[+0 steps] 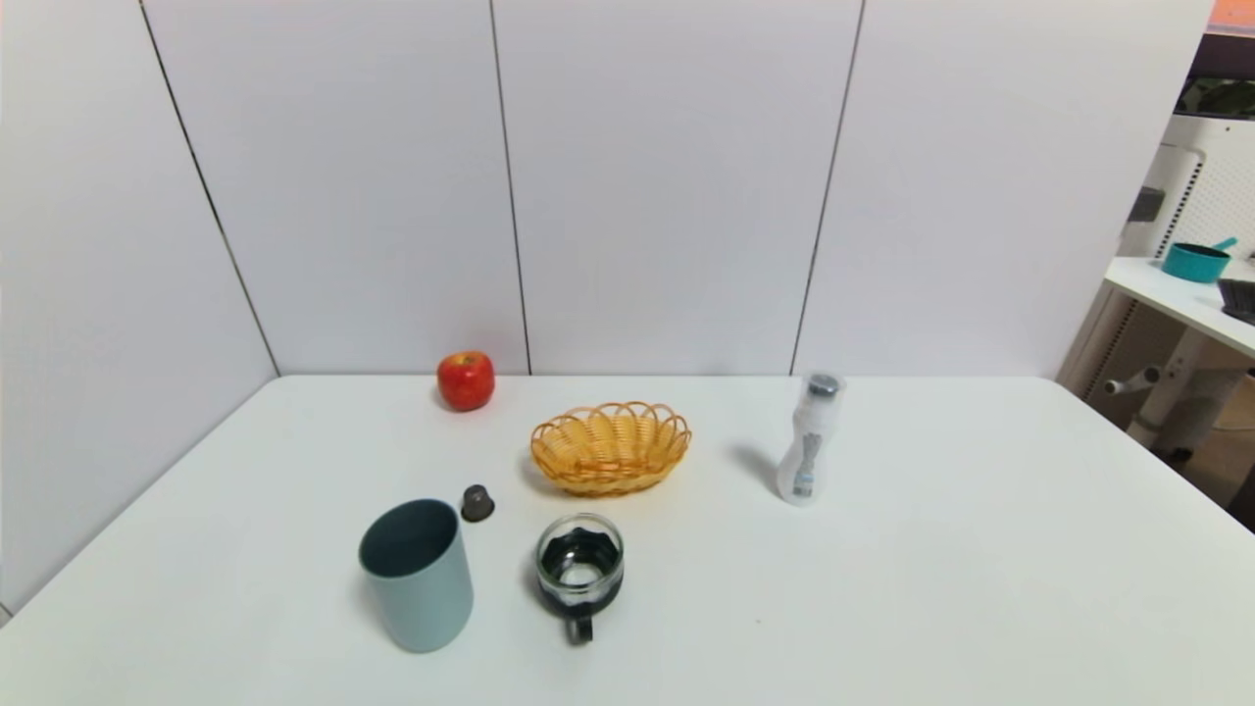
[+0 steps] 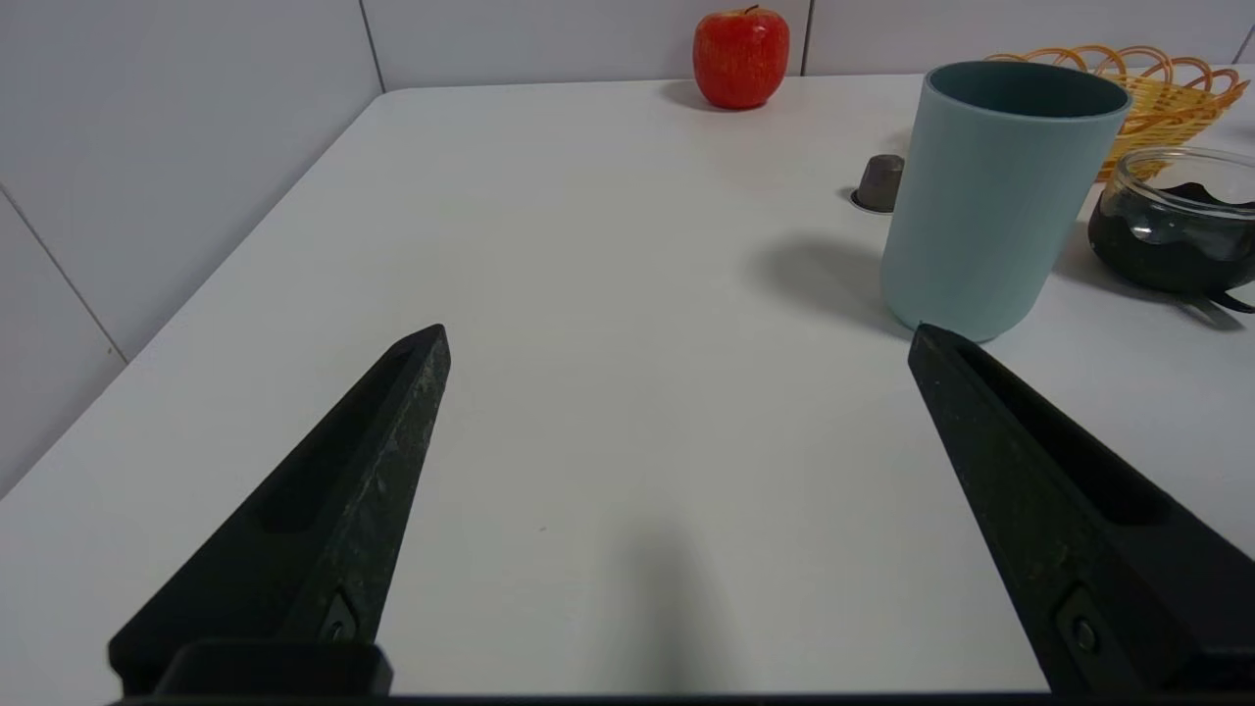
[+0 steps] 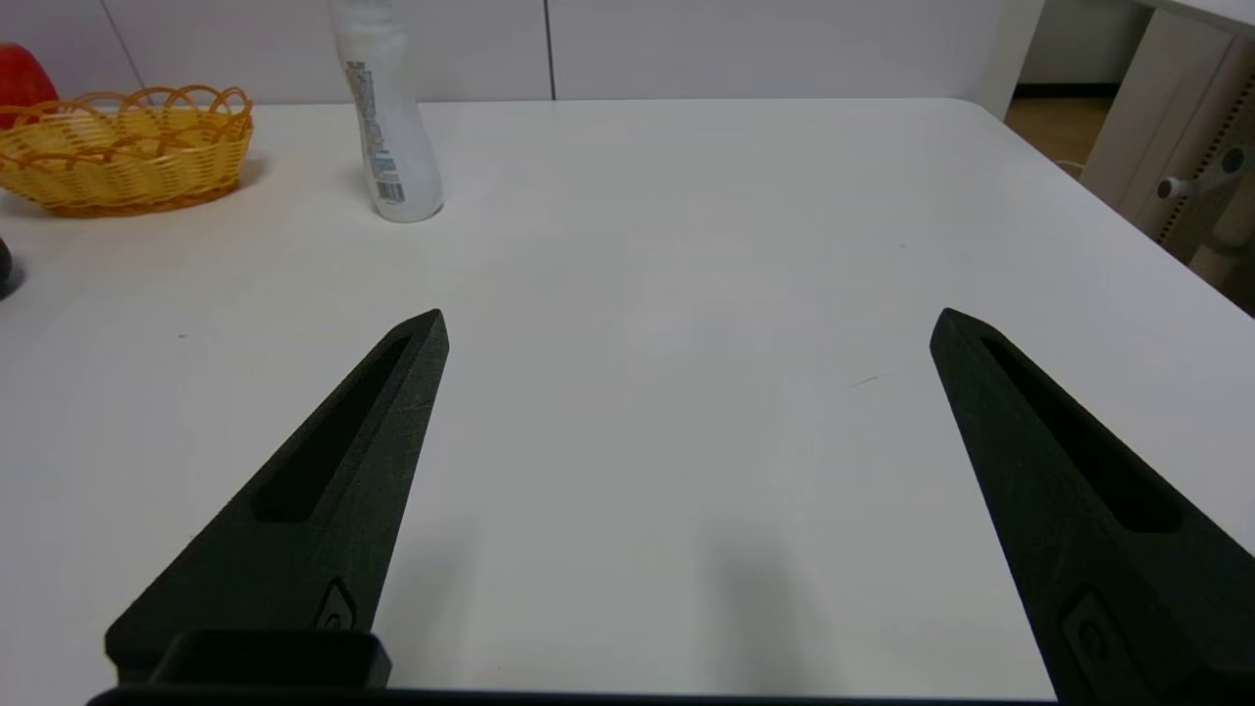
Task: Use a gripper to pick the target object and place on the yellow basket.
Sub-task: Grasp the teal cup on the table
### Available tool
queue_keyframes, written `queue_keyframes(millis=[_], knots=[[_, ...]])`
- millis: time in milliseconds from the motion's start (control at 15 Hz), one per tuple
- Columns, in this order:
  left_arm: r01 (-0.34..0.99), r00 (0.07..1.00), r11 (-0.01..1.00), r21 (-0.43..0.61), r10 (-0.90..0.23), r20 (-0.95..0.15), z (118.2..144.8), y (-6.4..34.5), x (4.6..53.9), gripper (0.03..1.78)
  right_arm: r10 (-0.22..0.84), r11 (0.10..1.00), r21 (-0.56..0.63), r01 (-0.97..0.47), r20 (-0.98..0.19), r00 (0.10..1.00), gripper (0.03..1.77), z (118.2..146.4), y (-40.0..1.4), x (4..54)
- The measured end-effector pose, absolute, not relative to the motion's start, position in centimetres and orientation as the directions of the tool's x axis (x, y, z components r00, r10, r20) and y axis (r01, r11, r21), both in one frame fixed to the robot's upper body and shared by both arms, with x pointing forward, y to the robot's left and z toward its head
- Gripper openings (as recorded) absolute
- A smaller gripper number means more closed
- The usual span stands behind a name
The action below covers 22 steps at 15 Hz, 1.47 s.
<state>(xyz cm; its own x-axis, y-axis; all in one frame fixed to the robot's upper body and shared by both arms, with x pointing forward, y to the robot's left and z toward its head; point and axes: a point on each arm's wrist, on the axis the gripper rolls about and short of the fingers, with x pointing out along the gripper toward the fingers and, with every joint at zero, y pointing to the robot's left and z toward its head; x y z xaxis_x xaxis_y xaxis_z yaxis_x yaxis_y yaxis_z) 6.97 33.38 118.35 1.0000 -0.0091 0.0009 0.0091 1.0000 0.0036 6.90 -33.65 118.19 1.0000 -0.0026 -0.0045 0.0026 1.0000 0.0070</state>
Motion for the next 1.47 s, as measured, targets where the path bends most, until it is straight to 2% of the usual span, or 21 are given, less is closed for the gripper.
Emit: queue_keyframes(millis=[133,267,400,533,733,867,1067,1267,1467], knots=[[0.009,1.0,1.0,0.018,-0.009,0.007,119.3,33.4,7.3,1.69,-0.003,1.0,0.007,0.003,-0.005,1.0,1.7,118.2,-33.6,6.9],[0.01,1.0,0.999,0.035,-0.011,0.027,121.3,33.4,7.9,1.69,-0.003,1.0,0.006,0.003,-0.005,1.0,1.7,118.2,-33.6,6.9],[0.016,0.997,0.998,0.067,-0.021,0.068,124.5,33.4,8.9,1.69,-0.003,1.0,0.007,0.003,-0.005,1.0,1.7,118.2,-33.6,6.9],[0.035,0.993,0.993,0.109,-0.047,0.105,128.9,33.3,10.3,1.69,-0.003,1.0,0.007,0.003,-0.004,1.0,1.7,118.2,-33.7,6.9],[0.149,0.98,0.976,0.159,-0.168,0.109,134.8,32.7,13.8,1.69,-0.003,1.0,0.007,0.003,-0.004,1.0,1.7,118.2,-33.7,6.9],[0.28,0.954,0.944,0.173,-0.294,0.06,137.2,31.9,16.5,1.69,-0.002,1.0,0.007,0.002,-0.004,1.0,1.7,118.2,-33.7,6.9],[0.498,0.867,0.852,0.159,-0.493,-0.073,137.4,30.5,19.8,1.69,-0.002,1.0,0.007,0.002,-0.004,1.0,1.7,118.2,-33.7,6.9],[0.548,0.835,0.823,0.15,-0.526,-0.161,134.9,29.8,21.8,1.69,-0.003,1.0,0.007,0.003,-0.004,1.0,1.7,118.2,-33.6,6.9],[0.556,0.826,0.819,0.138,-0.529,-0.194,131.8,29.6,22.6,1.69,-0.003,1.0,0.007,0.003,-0.005,1.0,1.7,118.2,-33.6,6.9]])
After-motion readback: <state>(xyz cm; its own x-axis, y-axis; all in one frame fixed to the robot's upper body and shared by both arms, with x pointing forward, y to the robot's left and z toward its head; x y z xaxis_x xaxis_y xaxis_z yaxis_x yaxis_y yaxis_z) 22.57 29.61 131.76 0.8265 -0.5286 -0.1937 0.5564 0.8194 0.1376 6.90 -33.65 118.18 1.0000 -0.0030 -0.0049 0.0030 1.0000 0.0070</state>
